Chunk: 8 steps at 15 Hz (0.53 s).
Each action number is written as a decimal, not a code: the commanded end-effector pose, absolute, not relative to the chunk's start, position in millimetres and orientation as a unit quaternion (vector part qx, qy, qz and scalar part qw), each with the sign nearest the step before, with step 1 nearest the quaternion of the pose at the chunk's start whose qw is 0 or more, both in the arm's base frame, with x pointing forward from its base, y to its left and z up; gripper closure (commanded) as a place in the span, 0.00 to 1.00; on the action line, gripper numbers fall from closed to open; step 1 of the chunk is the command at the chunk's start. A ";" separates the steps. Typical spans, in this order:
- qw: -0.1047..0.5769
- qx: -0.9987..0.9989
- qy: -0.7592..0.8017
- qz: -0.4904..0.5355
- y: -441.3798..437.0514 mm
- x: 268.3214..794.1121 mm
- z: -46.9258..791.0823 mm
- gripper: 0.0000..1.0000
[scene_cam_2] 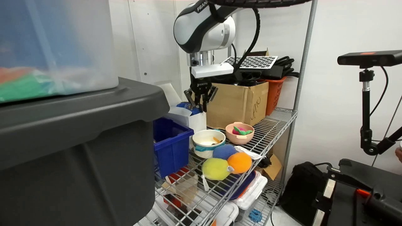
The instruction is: Move the pink plushie from the peach bowl to the blue bowl
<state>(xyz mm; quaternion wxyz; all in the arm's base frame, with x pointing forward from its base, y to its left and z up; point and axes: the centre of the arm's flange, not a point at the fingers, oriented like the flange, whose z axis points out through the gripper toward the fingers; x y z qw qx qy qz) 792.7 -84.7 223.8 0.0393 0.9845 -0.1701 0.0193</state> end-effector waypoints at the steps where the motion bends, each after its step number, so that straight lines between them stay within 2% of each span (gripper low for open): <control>1: 0.034 0.983 -0.182 0.015 -92.1 798.8 222.4 1.00; 8: 0.035 0.982 -0.187 0.015 -101.7 797.4 221.0 1.00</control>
